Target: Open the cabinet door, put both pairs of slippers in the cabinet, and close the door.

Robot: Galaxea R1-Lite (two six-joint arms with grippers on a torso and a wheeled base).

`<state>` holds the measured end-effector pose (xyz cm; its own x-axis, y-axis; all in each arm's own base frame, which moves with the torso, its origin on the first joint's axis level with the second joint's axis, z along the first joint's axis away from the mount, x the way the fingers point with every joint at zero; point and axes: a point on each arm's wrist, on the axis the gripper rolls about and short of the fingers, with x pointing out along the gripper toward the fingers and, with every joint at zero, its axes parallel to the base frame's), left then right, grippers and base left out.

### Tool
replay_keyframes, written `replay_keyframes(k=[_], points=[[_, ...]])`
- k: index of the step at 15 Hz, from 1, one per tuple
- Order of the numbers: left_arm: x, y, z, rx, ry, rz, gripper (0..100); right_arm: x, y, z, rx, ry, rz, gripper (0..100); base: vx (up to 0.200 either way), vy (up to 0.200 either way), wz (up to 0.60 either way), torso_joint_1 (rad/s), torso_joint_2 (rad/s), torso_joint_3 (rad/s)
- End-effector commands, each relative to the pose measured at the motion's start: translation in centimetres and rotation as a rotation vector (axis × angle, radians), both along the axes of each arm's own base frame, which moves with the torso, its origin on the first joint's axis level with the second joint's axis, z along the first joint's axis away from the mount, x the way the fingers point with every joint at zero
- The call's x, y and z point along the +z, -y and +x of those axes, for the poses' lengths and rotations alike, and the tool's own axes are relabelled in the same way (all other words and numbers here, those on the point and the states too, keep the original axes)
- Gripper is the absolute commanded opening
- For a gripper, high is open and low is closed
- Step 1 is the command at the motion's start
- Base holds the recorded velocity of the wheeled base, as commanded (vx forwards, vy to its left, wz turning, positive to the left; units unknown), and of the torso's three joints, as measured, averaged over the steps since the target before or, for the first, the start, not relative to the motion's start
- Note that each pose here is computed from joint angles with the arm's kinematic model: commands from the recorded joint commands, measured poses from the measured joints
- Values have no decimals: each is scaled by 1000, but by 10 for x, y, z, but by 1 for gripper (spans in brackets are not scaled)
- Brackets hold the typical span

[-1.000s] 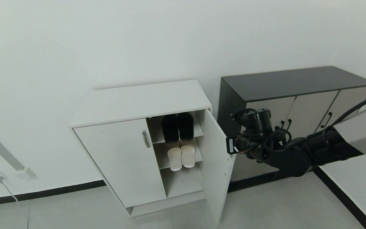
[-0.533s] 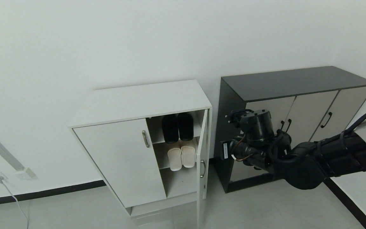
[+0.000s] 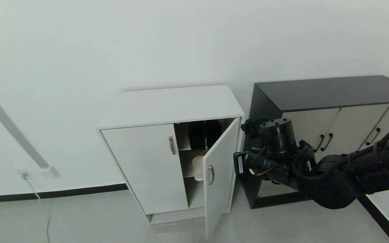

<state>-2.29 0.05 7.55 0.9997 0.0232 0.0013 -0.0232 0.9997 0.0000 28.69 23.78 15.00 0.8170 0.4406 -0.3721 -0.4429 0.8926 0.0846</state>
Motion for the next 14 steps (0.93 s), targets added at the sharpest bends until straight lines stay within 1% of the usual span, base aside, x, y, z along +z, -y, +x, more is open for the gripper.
replay_keyframes(k=[1,3,7,10,13,14], points=[[0,0,0,1,-1,0,0,2,2,-2,3,4,3,0,0,0,600,2,7,7],[0,0,0,1,-1,0,0,3,3,-1,0,20,6,0,0,0,0,0,0,0],[0,0,0,1,-1,-2,0,-3,6,-3,4,30,-25,0,0,0,0,0,0,0],[0,0,0,1,-1,0,0,-9,18,-12,1,4,-54,0,0,0,0,0,0,0],[0,0,0,1,-1,0,0,-24,33,-30,8,-13,-75,0,0,0,0,0,0,0],[0,0,0,1,-1,0,0,-30,36,-35,19,-9,-95,0,200,0,0,-7,2,2]])
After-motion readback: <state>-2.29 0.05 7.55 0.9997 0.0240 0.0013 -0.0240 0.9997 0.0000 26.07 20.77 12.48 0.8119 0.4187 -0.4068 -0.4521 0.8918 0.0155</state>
